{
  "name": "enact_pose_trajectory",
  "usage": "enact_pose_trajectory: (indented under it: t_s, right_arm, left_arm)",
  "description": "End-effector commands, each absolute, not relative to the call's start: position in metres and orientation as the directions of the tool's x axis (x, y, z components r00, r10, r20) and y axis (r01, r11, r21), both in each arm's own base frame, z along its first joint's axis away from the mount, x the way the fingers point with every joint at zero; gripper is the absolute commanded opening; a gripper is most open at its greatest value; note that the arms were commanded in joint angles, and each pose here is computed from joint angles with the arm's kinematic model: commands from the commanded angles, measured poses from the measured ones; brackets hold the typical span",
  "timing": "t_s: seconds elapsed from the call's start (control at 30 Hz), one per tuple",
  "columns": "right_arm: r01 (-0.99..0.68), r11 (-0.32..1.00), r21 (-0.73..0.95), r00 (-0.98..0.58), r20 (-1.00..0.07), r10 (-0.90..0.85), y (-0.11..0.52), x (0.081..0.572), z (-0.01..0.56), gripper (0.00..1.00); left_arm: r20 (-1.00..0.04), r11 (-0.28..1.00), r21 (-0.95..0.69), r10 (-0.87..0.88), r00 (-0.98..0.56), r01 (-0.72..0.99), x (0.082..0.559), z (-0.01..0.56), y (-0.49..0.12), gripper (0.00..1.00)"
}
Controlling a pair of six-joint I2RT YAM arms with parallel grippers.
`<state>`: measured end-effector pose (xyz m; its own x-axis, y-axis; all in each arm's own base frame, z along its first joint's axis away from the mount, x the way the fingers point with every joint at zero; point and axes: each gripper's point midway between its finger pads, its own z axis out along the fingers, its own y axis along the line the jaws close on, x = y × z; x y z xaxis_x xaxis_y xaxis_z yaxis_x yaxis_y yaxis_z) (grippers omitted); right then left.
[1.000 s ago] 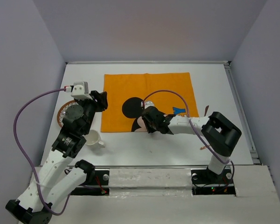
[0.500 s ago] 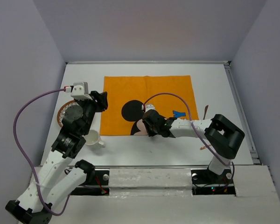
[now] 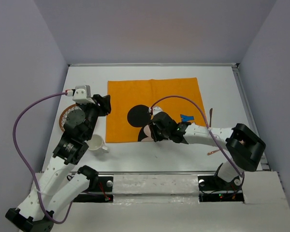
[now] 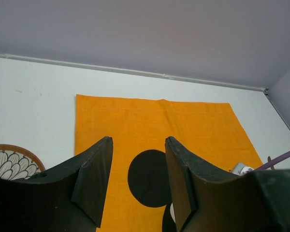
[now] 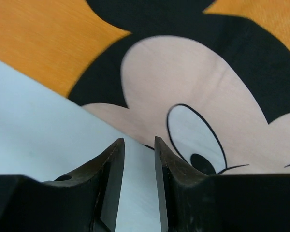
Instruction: Set the dinner table for one person
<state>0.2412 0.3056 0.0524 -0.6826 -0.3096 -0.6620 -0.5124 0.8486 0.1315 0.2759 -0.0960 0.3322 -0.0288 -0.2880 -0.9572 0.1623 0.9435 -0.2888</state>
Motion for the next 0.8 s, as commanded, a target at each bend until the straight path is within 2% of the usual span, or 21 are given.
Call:
enact_pose_trajectory:
  t_s: [0.0, 0.13, 0.33, 0.6, 0.77]
  right_arm:
    - [-0.590, 0.765, 0.258, -0.609, -0.764, -0.212, 0.350, 0.248, 0.119, 0.37]
    - [-0.539, 0.812, 0.222, -0.630, -0.747, -0.214, 0.348, 0.259, 0.098, 0.35]
    - [-0.508, 0.841, 0.186, -0.687, -0.677, -0.265, 0.349, 0.257, 0.039, 0.30]
    - [-0.563, 0.800, 0.208, -0.694, -0.645, -0.321, 0.373, 0.238, 0.018, 0.28]
    - [-0.560, 0.800, 0.215, -0.690, -0.655, -0.308, 0.380, 0.238, 0.024, 0.28]
  left_arm:
    - [-0.956, 0.950, -0.283, -0.290, 0.040, 0.134, 0.274, 0.346, -0.084, 0.58]
    - [-0.955, 0.949, -0.286, -0.294, 0.048, 0.131, 0.272, 0.348, -0.082, 0.58]
    - [-0.954, 0.946, -0.288, -0.298, 0.046, 0.147, 0.272, 0.349, -0.085, 0.58]
    - [-0.951, 0.944, -0.293, -0.304, 0.054, 0.153, 0.270, 0.352, -0.084, 0.58]
    - [-0.950, 0.943, -0.295, -0.306, 0.056, 0.156, 0.269, 0.353, -0.085, 0.58]
